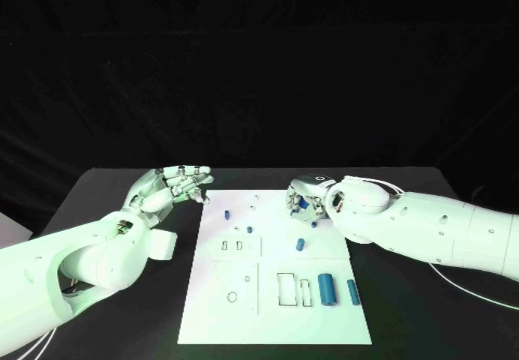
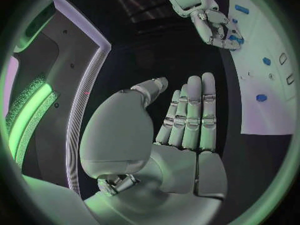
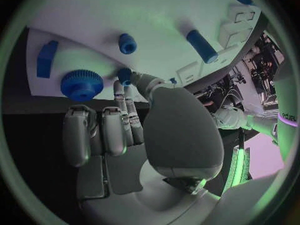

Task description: Assemble the parts on the task board

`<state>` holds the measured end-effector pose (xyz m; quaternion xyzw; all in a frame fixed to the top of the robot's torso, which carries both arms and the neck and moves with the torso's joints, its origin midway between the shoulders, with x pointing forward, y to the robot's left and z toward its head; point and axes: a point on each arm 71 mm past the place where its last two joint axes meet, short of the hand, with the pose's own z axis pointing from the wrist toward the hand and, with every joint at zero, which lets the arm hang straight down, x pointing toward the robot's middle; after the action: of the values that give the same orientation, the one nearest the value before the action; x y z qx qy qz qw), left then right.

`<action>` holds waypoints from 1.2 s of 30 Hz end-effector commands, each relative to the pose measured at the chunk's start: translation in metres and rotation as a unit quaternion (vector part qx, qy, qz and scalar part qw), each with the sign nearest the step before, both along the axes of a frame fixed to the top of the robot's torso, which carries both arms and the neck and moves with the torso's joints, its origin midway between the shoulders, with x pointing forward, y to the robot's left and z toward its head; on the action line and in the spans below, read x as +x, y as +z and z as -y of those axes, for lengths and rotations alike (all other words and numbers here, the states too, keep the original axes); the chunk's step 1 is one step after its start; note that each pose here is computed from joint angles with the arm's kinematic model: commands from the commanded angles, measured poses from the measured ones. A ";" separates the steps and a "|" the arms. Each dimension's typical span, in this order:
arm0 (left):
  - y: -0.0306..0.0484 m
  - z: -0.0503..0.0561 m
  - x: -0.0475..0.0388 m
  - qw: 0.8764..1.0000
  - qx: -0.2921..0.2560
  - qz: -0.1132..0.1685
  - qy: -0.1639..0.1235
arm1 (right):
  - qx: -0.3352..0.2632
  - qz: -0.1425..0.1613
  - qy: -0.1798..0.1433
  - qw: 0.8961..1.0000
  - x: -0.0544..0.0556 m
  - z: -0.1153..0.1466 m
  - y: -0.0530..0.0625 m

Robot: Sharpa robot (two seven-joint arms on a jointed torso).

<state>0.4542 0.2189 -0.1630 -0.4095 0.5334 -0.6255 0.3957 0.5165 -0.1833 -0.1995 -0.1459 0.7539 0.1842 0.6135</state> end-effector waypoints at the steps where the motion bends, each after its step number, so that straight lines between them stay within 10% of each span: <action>1: 0.0019 0.002 -0.0005 1.000 -0.004 0.004 -0.010 | -0.019 -0.007 -0.001 1.000 -0.001 0.001 -0.005; 36: 0.0011 0.001 0.0002 1.000 -0.002 -0.001 -0.008 | 0.039 0.099 -0.001 0.994 -0.004 -0.026 0.016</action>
<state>0.4546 0.2202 -0.1636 -0.4110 0.5363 -0.6234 0.3935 0.5123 -0.1589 -0.1879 -0.1422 0.7036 0.1993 0.6671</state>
